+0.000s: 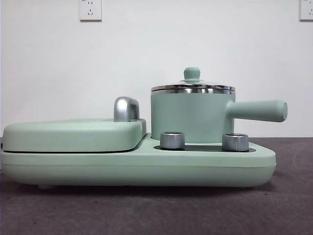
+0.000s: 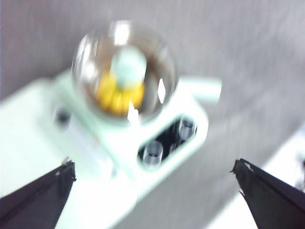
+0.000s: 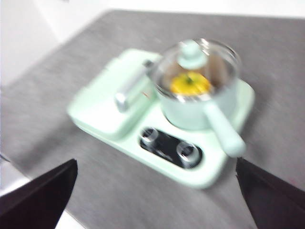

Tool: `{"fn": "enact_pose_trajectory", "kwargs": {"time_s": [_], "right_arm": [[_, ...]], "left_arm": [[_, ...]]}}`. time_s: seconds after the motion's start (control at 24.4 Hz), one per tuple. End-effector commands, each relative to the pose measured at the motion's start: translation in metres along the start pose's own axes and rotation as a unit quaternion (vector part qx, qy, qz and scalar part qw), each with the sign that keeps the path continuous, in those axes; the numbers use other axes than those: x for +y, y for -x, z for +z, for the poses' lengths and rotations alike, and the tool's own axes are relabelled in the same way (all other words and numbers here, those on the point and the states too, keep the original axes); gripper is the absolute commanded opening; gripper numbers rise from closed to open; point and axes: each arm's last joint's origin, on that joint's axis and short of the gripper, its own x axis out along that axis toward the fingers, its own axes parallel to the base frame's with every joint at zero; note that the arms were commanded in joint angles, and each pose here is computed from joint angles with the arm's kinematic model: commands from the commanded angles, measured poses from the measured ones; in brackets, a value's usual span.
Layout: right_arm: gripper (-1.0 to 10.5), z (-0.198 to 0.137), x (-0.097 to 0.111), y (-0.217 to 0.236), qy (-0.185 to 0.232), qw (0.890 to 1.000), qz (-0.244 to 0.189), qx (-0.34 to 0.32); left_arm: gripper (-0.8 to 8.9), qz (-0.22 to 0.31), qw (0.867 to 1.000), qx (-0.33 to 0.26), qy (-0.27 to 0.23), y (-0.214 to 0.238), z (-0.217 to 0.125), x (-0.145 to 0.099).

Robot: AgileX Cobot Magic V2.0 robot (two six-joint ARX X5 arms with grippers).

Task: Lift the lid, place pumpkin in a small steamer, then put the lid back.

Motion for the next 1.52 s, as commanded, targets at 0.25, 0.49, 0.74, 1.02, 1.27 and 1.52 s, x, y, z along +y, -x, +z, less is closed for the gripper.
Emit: {"fn": "enact_pose_trajectory", "kwargs": {"time_s": [0.25,0.49,0.74,1.02,1.27,1.52], "right_arm": [[5.5,0.015,0.006,0.002,0.018,0.997,0.054,-0.061],[5.5,0.016,0.007,-0.003,0.016,0.995,0.084,-0.044],[5.5,0.018,0.007,-0.010,0.012,0.996,0.083,-0.029],[1.2,0.018,0.006,-0.011,0.013,0.996,0.084,-0.026],[0.4,0.018,0.006,-0.011,0.016,0.996,0.078,-0.029],[0.4,0.018,0.006,-0.010,0.016,0.996,0.079,-0.030]], "left_arm": [[5.87,0.005,0.999,0.019,-0.038,0.037,-0.086,0.008],[5.87,0.007,0.994,-0.103,-0.021,0.055,-0.149,0.020],[5.86,0.013,0.984,-0.176,0.011,0.062,-0.208,0.027],[-0.22,0.022,0.973,-0.222,0.053,0.059,-0.249,0.032],[0.27,0.018,0.969,-0.240,0.053,0.065,-0.258,0.032],[0.27,0.018,0.968,-0.245,0.053,0.067,-0.259,0.031]]}}
